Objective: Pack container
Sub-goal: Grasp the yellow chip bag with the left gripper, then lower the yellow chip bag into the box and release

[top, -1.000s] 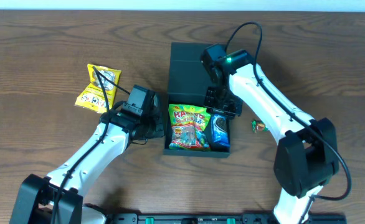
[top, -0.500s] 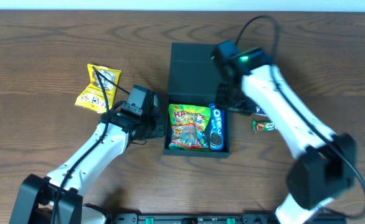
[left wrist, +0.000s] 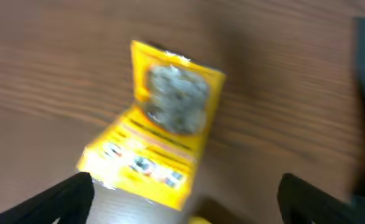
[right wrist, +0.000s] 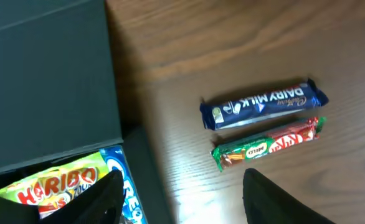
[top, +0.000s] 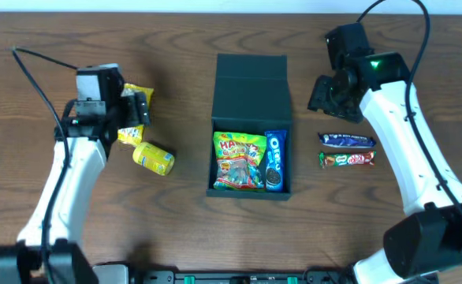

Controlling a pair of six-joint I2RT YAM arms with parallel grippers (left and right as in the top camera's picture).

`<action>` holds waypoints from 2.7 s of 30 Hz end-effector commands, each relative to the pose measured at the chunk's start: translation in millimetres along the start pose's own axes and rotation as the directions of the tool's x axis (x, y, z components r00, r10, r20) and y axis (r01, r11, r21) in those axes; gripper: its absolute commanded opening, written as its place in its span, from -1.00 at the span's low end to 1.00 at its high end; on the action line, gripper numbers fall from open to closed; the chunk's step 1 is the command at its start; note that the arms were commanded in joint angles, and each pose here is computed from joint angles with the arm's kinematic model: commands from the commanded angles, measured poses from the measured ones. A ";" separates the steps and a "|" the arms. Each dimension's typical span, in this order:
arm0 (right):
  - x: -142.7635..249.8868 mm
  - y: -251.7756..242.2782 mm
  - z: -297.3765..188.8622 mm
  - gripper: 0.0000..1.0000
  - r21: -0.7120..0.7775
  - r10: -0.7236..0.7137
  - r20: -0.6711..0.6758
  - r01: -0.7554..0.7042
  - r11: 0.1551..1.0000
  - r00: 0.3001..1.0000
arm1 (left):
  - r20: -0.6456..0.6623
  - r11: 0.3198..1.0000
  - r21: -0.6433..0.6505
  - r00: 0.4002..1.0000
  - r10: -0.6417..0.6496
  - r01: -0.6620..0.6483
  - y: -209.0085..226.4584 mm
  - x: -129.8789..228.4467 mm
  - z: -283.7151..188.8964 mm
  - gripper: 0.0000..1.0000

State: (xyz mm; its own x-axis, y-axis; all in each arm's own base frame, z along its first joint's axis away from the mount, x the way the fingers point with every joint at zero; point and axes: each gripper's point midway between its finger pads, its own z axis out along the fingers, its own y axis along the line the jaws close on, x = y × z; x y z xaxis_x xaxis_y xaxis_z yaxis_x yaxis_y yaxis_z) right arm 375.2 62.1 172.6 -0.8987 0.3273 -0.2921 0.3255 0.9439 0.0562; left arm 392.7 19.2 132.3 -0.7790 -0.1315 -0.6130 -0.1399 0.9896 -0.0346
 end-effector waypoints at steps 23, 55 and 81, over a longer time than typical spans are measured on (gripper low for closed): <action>-25.2 -31.4 4.1 0.27 0.037 0.001 0.041 -0.003 0.999 0.999 | -0.130 0.990 -0.054 0.984 0.120 -0.128 18.6 -20.4 36.2 -0.88; 2.0 -60.2 3.5 0.30 0.084 0.008 -0.102 0.001 0.996 0.995 | -0.408 0.996 -0.083 0.912 -0.050 0.017 7.3 62.5 101.9 1.00; 2.6 -79.8 3.1 0.33 0.110 0.058 -0.125 -0.045 0.993 0.990 | -0.121 0.993 0.082 0.988 0.095 -0.086 -76.7 -28.5 -57.1 -0.88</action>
State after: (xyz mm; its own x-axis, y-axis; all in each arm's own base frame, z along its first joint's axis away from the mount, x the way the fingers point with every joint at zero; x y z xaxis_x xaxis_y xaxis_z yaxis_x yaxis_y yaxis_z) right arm 348.6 -0.3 165.5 -0.9136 0.3661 -0.1771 0.3763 0.9261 -0.0265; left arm 397.0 -25.0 171.5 -0.8802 -0.0930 -0.4653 -0.0917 0.9955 -0.0256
